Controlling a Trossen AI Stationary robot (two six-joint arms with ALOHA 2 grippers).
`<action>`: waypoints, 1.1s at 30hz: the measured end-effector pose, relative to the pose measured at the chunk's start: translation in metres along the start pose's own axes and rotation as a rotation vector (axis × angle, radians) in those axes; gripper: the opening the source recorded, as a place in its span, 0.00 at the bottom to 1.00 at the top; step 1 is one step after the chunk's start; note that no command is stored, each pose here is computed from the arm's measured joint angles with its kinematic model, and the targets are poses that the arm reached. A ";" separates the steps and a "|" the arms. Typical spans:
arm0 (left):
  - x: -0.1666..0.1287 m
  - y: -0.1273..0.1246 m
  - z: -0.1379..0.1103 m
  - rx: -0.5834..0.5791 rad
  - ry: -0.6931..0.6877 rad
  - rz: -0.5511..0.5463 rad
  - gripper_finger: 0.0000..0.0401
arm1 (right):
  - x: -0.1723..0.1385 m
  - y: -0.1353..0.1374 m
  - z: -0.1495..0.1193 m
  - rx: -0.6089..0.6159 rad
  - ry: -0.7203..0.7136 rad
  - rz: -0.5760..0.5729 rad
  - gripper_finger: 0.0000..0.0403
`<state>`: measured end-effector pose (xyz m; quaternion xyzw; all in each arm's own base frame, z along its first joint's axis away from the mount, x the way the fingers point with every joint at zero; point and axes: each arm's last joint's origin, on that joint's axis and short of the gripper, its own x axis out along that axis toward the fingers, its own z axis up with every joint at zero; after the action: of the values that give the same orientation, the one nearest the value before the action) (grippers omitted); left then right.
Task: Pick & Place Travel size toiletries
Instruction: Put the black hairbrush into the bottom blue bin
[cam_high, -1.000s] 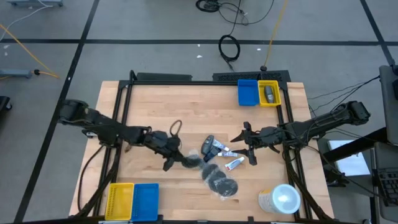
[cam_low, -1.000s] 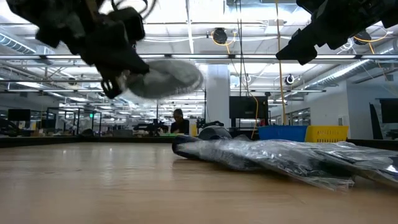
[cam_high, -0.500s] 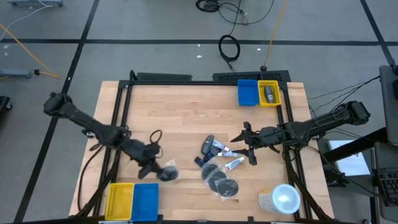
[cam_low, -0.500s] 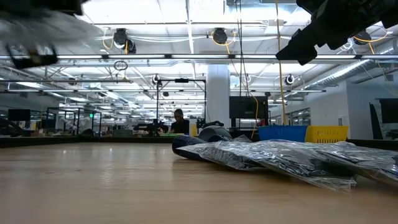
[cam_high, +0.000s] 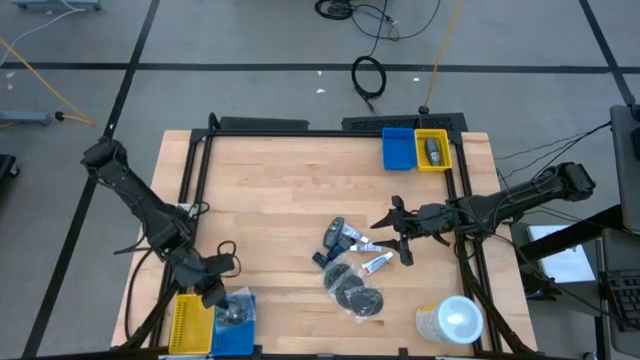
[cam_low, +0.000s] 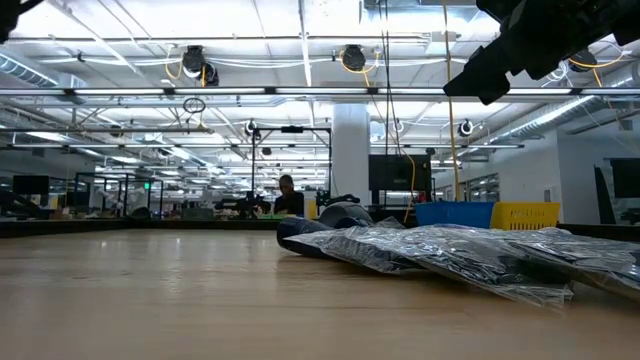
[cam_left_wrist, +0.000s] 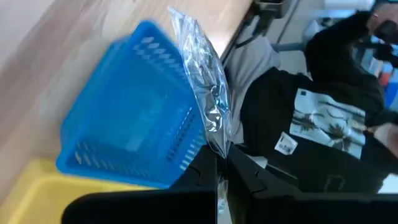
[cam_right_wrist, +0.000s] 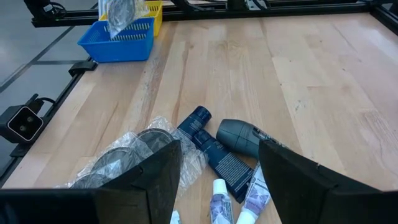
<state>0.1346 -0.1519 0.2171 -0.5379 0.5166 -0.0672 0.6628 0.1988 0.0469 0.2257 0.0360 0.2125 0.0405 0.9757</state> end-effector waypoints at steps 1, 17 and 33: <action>0.002 0.001 -0.002 -0.027 0.006 0.008 0.00 | 0.000 0.000 0.000 0.000 0.000 0.000 0.52; 0.033 0.005 -0.020 -0.169 0.092 0.064 0.01 | 0.000 0.000 0.000 -0.003 -0.003 0.001 0.52; 0.036 0.007 -0.018 -0.179 0.091 0.087 0.23 | 0.000 0.000 0.000 -0.004 -0.004 0.001 0.52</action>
<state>0.1336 -0.1836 0.1915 -0.5684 0.5729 -0.0163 0.5903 0.1990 0.0470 0.2261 0.0340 0.2106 0.0412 0.9761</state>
